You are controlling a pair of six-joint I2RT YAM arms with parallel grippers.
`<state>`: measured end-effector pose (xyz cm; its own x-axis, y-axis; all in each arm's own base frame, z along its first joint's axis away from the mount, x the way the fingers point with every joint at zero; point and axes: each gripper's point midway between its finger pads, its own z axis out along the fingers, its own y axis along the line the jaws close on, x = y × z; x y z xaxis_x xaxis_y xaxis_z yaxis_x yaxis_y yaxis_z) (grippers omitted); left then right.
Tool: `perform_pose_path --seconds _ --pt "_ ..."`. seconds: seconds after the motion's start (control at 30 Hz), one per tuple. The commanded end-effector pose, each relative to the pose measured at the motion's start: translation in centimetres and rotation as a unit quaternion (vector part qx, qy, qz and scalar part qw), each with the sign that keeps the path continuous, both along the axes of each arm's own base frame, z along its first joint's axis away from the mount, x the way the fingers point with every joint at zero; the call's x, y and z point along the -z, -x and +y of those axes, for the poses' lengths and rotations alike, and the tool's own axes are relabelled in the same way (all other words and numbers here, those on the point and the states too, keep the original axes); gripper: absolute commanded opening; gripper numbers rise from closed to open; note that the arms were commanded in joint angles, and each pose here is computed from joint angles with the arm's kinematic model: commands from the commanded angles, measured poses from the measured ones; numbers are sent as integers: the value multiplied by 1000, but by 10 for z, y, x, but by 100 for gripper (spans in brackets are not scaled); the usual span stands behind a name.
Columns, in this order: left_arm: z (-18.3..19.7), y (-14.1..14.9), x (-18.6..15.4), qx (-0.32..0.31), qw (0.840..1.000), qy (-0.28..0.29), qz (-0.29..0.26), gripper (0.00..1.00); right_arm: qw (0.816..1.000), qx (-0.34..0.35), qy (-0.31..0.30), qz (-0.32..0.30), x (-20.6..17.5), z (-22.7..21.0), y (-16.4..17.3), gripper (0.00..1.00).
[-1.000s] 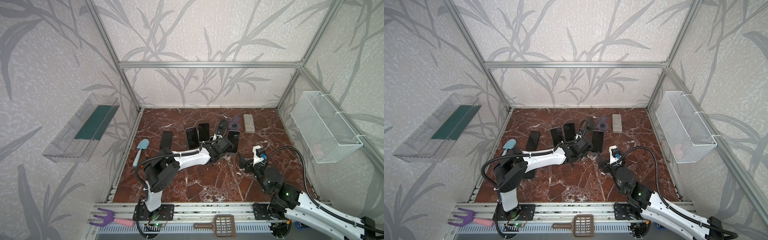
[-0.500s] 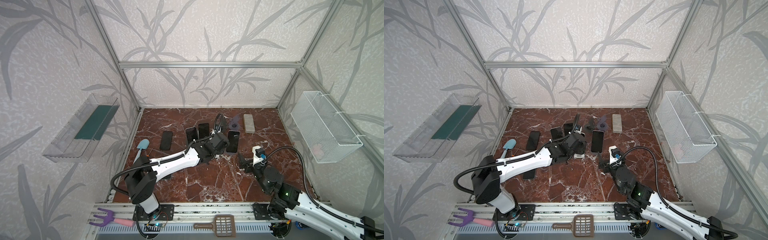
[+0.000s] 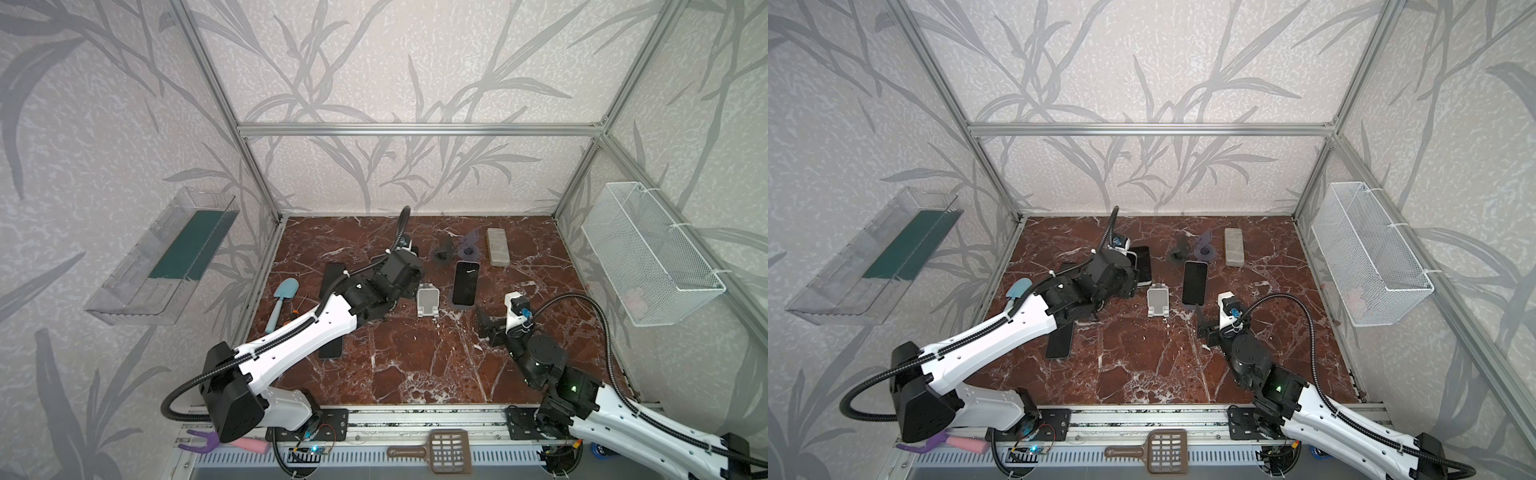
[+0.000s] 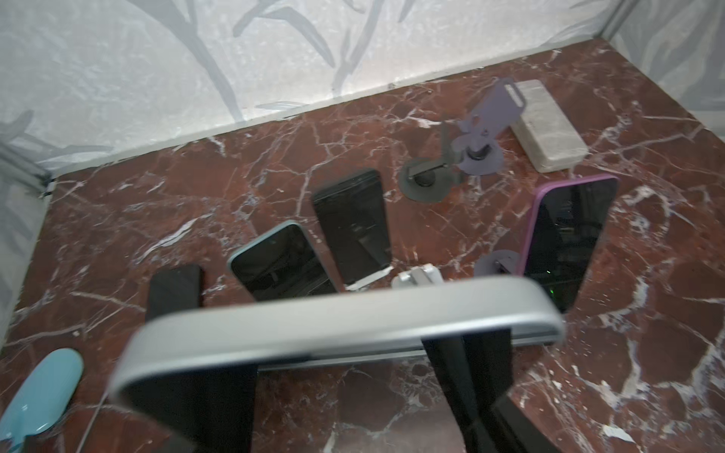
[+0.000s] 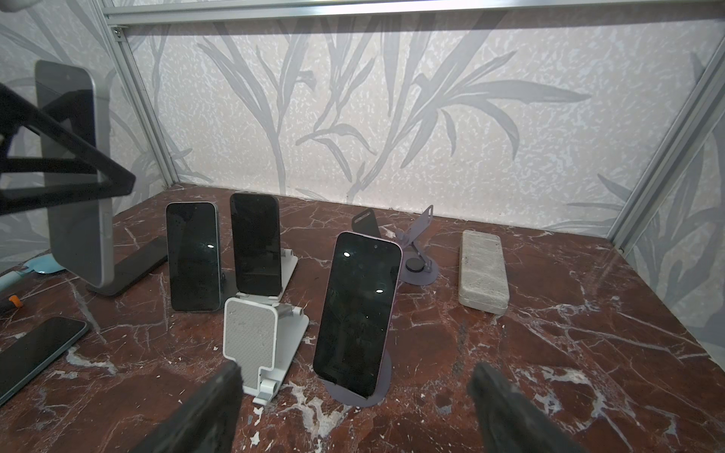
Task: Remove the phone from the phone stand
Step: Remove the phone from the phone stand, then place the phone at the middle-left of the table.
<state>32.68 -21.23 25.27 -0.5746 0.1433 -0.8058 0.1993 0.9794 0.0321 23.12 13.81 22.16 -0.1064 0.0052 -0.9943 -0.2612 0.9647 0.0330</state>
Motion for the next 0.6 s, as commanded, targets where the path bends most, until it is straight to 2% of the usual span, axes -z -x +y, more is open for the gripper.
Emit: perform_pose_path --seconds 0.0,0.13,0.3,0.47,0.57 --pt "46 -3 -15 -28 1000 -2 9 43 1000 -2 -14 -6 -4 1 0 90" --pt "88 -16 -33 -62 998 3 -2 43 1000 2 -10 -8 -5 0 -1 90" --pt "122 -39 -37 -102 995 20 -7 43 1000 0 -19 -9 -5 -3 2 90" --pt "143 -73 -14 -130 989 69 24 41 1000 2 -8 -7 -4 -1 0 90" --pt "150 -93 10 -141 986 67 58 40 1000 2 -8 -9 -7 -3 1 90"
